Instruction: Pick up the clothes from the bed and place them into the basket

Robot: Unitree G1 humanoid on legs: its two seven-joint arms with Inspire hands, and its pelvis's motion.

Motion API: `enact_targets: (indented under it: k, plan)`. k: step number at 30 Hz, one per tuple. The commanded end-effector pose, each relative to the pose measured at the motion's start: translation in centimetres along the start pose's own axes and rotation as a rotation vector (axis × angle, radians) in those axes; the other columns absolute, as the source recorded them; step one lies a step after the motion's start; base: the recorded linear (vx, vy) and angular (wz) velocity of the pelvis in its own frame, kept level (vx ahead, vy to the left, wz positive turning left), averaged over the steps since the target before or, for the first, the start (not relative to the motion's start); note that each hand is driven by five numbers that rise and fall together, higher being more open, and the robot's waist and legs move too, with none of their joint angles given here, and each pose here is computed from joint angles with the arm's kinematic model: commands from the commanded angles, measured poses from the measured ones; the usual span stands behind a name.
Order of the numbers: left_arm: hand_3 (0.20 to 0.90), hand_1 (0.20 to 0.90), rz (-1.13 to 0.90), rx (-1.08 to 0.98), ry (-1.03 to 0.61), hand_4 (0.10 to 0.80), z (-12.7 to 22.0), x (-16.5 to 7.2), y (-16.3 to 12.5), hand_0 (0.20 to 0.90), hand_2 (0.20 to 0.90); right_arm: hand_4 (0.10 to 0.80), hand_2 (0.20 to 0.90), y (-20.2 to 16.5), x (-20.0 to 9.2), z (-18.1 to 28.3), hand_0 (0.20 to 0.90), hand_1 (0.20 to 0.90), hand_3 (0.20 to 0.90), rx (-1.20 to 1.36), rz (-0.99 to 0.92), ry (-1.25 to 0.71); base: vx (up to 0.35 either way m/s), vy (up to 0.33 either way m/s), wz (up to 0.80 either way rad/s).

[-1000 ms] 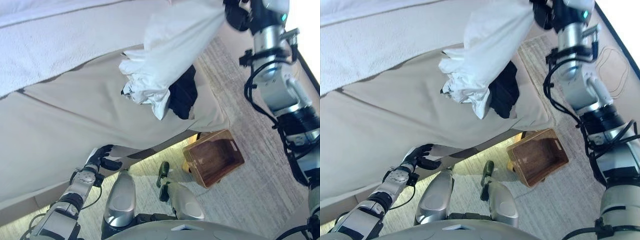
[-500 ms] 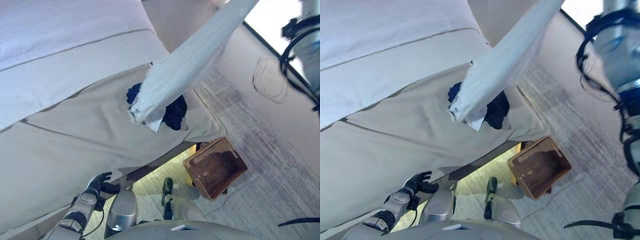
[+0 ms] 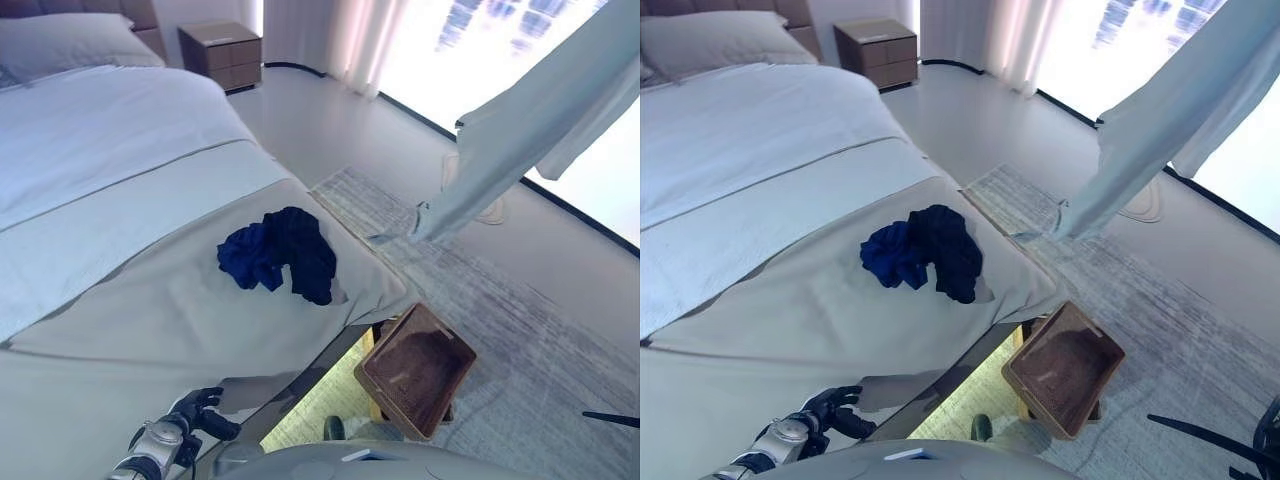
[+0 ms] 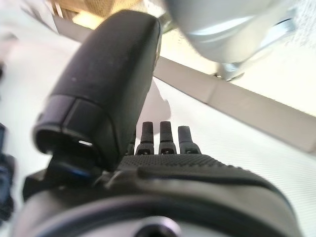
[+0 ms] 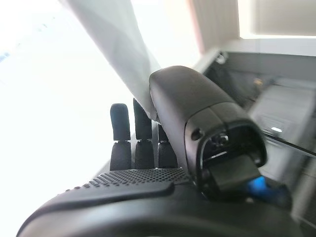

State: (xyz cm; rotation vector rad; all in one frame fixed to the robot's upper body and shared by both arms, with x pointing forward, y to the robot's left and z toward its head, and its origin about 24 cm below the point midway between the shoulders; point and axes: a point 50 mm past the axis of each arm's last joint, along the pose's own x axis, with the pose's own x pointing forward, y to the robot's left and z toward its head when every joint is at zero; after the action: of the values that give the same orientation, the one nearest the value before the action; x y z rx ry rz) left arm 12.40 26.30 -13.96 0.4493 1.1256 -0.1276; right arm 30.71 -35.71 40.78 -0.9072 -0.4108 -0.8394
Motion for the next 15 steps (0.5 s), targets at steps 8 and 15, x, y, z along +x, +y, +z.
enact_targets:
  k: [8, 15]
  plan:
    - [0.9, 0.9, -0.033, 0.109, -0.048, 0.8, 1.2, 0.2, 0.1, 0.9, 0.9, 0.1, 0.3, 1.7, -1.3, 0.3, 0.3, 0.3, 0.2, 0.113, 0.185, -0.108, 0.013, -0.066, -0.11]
    - [0.9, 0.9, -0.033, 0.107, -0.063, 0.8, 1.2, 0.2, -0.4, 0.9, 0.9, 0.1, 0.3, 6.0, -4.2, -2.3, 0.3, 0.3, 0.2, 0.115, 0.336, -0.079, -0.011, -0.092, -0.04]
